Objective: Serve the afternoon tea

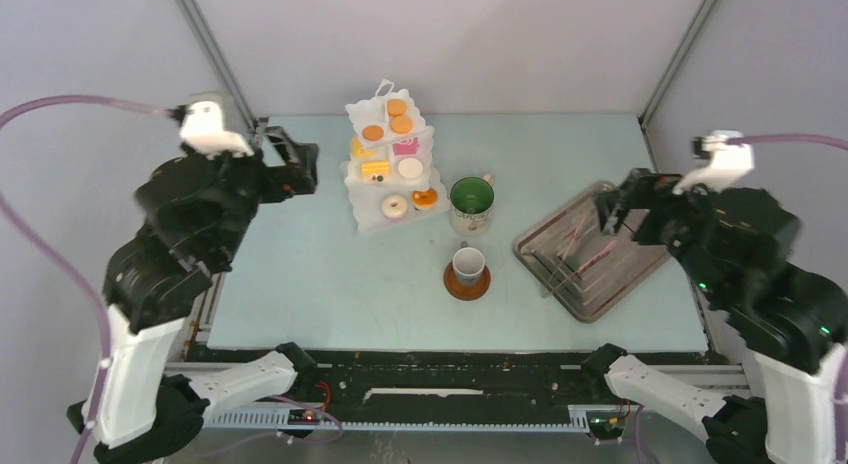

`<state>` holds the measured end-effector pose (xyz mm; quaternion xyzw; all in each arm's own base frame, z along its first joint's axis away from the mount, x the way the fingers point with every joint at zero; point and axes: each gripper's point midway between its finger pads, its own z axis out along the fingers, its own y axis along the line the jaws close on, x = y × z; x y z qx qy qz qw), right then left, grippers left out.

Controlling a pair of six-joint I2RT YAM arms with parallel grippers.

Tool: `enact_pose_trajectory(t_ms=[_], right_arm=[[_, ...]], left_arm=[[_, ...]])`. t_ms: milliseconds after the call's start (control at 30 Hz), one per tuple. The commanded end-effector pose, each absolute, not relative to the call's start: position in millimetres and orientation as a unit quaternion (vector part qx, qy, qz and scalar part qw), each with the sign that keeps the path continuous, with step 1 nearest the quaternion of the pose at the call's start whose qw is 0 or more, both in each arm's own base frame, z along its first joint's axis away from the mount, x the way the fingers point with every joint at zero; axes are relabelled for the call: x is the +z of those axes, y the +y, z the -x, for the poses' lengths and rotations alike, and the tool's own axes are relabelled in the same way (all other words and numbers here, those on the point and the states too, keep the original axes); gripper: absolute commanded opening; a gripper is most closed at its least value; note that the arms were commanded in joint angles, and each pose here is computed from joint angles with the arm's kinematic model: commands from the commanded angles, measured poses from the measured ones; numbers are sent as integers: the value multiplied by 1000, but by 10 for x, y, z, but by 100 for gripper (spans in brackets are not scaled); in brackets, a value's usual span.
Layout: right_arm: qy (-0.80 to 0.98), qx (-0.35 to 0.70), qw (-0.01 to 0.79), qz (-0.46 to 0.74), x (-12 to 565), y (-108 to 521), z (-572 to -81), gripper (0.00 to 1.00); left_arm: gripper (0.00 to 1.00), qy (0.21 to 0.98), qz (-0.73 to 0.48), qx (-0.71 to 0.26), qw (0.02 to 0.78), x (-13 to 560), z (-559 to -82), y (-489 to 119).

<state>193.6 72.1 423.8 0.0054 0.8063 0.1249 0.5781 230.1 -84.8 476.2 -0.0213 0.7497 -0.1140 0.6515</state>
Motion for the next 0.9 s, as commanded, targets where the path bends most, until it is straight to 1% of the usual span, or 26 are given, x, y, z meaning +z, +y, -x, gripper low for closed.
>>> enact_pose_trajectory(t_ms=[0, 133, 300, 500, 867], right_arm=[[769, 89, 631, -36, 4620, 230, -1630, 99], [727, 117, 675, -45, 4952, 52, -1384, 100], [709, 138, 690, -47, 4993, -9, -1240, 100], [705, 156, 689, -56, 4965, 4, -1205, 100], [712, 184, 677, -38, 4954, 169, -1232, 100]], left_arm=[[98, 652, 126, -170, 729, 5408, -2026, -435], [98, 631, 132, -187, 741, 5498, -1879, -333], [98, 624, 124, -198, 746, 5541, -1746, -269], [98, 610, 130, -209, 753, 5637, -1559, -123], [98, 601, 147, -216, 755, 5637, -1413, 22]])
